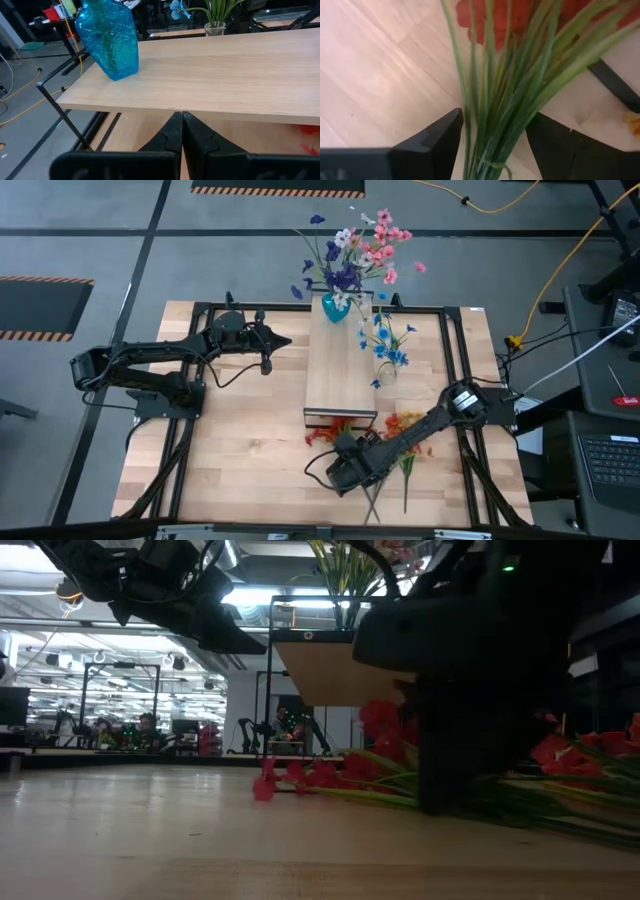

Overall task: Pick and place flowers into a vace then onto a shelf
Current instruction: Put the red flowers into the transparent vase

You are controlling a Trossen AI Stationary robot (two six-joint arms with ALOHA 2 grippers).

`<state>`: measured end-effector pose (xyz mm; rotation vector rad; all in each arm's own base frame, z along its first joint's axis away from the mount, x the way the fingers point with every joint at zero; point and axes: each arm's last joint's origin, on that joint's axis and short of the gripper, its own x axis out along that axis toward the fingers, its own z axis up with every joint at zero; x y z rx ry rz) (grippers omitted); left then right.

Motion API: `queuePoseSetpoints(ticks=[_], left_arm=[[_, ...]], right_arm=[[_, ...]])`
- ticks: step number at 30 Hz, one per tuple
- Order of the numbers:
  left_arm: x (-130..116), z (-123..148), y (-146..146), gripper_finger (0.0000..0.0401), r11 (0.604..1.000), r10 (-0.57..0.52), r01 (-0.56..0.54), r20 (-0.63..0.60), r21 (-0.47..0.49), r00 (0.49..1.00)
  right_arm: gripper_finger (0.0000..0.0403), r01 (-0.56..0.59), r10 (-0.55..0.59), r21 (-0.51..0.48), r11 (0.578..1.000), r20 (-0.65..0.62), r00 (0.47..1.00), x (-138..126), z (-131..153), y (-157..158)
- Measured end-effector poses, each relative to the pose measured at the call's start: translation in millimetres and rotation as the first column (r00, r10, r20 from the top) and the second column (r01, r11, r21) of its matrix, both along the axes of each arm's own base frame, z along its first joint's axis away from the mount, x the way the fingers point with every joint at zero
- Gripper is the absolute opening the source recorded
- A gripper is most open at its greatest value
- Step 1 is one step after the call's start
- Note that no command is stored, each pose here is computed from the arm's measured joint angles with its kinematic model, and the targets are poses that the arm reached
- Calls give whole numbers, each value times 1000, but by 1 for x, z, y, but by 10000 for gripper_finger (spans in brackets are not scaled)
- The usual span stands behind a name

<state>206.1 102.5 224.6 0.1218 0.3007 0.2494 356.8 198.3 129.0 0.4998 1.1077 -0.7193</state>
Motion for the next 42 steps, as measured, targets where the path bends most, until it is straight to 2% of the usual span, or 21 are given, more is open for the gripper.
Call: queuePoseSetpoints(ticks=[4, 11, 19, 24, 30, 34, 42], left_arm=[[0, 0, 0, 7, 1000, 0, 0, -3, -2, 1000], [0, 0, 0, 2, 1000, 0, 0, -4, -2, 1000], [0, 0, 0, 7, 1000, 0, 0, -5, -2, 1000], [0, 0, 0, 5, 1000, 0, 0, -4, -2, 1000], [0, 0, 0, 1, 1000, 0, 0, -4, -2, 1000], [0, -1, 0, 5, 1000, 0, 0, -5, -1, 1000], [-1, 0, -1, 2, 1000, -4, 4, -13, 2, 1000]], right_arm=[[183, -3, 3, -1, 1000, 9, 1000, 1, 0, 0], [92, -16, 15, 14, 1000, 27, 1000, 3, 0, 1], [16, -110, 106, 65, 992, 63, 992, 12, 9, 9], [11, -167, 160, 96, 981, 78, 984, 17, 20, 15], [14, -207, 199, 86, 974, 96, 975, 20, 38, 23], [8, -226, 220, 27, 974, 138, 966, 17, 49, 29], [8, -187, 216, -128, 974, 282, 935, 0, 77, 46]])
